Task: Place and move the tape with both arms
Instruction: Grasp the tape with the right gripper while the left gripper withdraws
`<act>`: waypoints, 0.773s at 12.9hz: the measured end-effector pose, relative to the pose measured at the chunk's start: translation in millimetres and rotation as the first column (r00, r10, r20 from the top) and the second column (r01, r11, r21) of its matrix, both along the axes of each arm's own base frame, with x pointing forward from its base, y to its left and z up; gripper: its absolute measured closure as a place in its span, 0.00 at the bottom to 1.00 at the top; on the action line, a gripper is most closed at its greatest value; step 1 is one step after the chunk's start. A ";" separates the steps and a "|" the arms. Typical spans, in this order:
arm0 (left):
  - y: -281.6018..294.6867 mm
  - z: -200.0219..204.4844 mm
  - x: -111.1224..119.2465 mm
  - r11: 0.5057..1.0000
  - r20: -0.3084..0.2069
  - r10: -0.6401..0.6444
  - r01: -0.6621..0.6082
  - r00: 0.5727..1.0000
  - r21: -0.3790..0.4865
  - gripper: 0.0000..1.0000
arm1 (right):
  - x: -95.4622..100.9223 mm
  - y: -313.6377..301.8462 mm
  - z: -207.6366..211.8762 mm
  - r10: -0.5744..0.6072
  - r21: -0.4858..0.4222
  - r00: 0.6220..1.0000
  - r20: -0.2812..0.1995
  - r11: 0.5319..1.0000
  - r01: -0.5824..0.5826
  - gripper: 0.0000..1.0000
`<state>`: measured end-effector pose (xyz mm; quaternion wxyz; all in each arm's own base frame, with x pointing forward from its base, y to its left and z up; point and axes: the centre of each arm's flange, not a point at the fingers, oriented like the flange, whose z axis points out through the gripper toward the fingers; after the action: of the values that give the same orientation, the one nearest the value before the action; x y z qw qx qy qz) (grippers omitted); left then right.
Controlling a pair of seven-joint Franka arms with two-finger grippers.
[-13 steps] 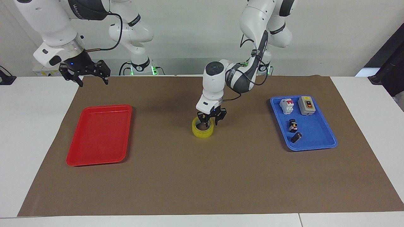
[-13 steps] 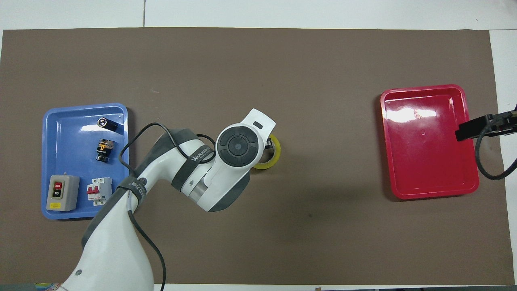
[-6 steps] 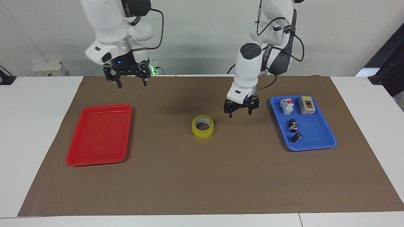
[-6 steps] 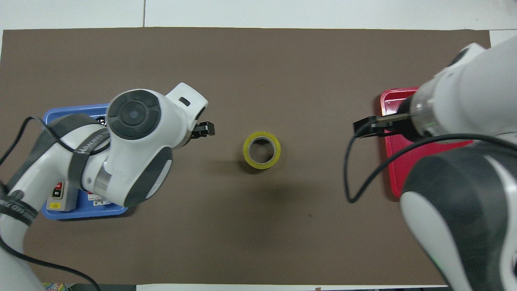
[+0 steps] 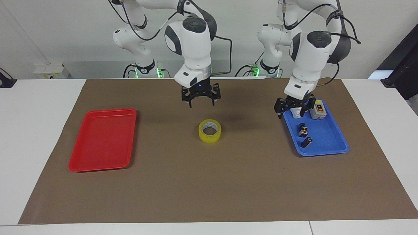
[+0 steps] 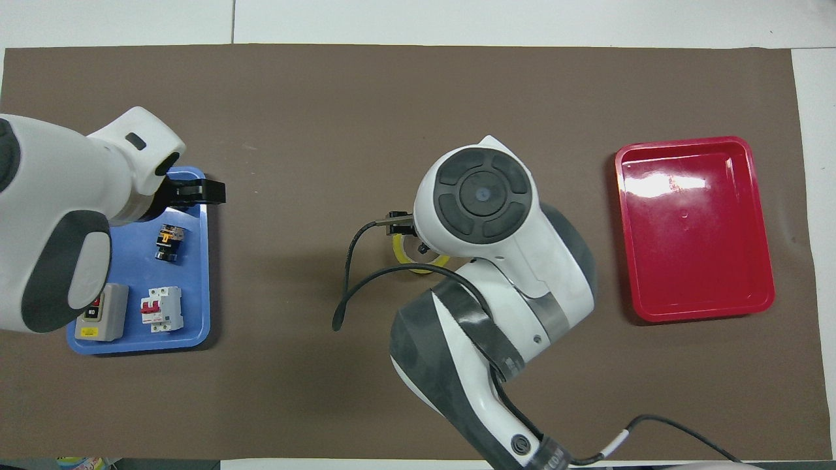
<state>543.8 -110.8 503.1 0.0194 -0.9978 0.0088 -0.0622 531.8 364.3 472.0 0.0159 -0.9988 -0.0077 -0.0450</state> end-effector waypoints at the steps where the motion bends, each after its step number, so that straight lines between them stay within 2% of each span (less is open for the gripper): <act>1: 22.0 12.9 3.0 1.000 -0.020 0.010 -0.011 1.000 -0.012 0.00 | 8.1 -5.7 -16.5 -0.008 -0.001 1.000 0.004 1.000 0.008 0.00; 4: 85.6 65.9 9.4 0.999 -0.039 0.019 -0.021 0.999 -0.050 0.00 | 13.7 -19.5 -72.3 -0.013 -0.011 1.000 -0.006 1.000 0.013 0.00; 7: 129.1 100.2 3.1 0.998 -0.075 0.016 -0.020 0.997 -0.056 0.00 | 13.3 -17.6 -127.1 -0.008 -0.027 1.000 -0.030 1.000 0.007 0.00; 9: 141.3 114.9 0.4 0.998 -0.085 -0.008 0.004 0.996 -0.056 0.00 | 9.5 -20.3 -144.1 -0.008 -0.028 0.999 -0.033 1.000 0.007 0.07; 10: 141.0 120.5 -0.7 0.998 -0.094 -0.016 0.011 0.995 -0.056 0.00 | 7.3 -21.7 -149.8 -0.007 -0.026 1.000 -0.030 1.000 0.006 0.07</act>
<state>543.1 30.3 623.5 -0.0091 -0.9997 0.0145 -0.0152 539.1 342.6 322.2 0.0030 -0.9995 -0.0047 -0.0298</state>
